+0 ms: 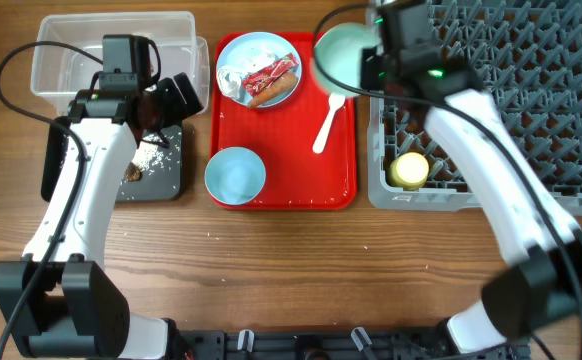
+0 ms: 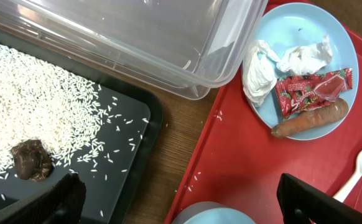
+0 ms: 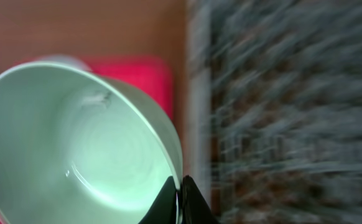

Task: Sort waste into correct bins and load items into the dishwasher rack
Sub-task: 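Place the green bowl upright-tilted into the gray rack, release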

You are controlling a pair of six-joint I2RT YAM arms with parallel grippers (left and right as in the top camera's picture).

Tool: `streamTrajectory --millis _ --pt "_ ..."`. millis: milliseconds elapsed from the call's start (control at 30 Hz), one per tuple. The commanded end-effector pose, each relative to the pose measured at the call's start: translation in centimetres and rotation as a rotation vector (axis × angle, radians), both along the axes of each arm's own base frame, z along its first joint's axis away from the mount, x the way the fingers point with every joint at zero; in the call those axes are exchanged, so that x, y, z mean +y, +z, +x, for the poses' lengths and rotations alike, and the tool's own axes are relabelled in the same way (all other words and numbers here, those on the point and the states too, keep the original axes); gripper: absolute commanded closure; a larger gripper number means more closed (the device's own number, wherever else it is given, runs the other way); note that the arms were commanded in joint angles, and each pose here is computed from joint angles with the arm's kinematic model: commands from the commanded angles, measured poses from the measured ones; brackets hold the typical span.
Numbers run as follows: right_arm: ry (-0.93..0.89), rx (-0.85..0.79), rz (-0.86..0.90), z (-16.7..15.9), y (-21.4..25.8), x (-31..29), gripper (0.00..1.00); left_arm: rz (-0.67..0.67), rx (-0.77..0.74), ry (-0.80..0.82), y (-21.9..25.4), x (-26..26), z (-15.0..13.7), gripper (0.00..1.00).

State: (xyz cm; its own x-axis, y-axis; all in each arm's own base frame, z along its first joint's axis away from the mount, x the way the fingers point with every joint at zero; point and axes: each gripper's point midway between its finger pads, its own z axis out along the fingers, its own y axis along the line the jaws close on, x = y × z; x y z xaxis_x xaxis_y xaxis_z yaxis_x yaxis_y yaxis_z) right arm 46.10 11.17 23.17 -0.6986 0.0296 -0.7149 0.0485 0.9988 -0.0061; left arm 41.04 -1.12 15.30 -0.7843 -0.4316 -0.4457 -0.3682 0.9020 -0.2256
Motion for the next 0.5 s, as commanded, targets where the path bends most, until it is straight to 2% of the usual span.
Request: streamTrajectory --millis 0,133,267,467 --pt "-0.343 -0.185 -0.276 -0.4 5.2 -7.4 0.96 -0.003 -0.015 -0.002 0.6 0.0 0.0 0.00" --pt "-0.485 -0.285 -0.424 0.2 7.8 -10.4 0.96 -0.003 -0.015 -0.002 0.6 0.0 0.0 0.00" --pt "-0.513 -0.365 -0.534 3.2 9.2 -12.4 0.96 -0.003 -0.015 -0.002 0.6 0.0 0.0 0.00" --pt "-0.500 -0.312 -0.907 7.2 7.9 -13.4 0.96 -0.003 -0.015 -0.002 0.6 0.0 0.0 0.00"
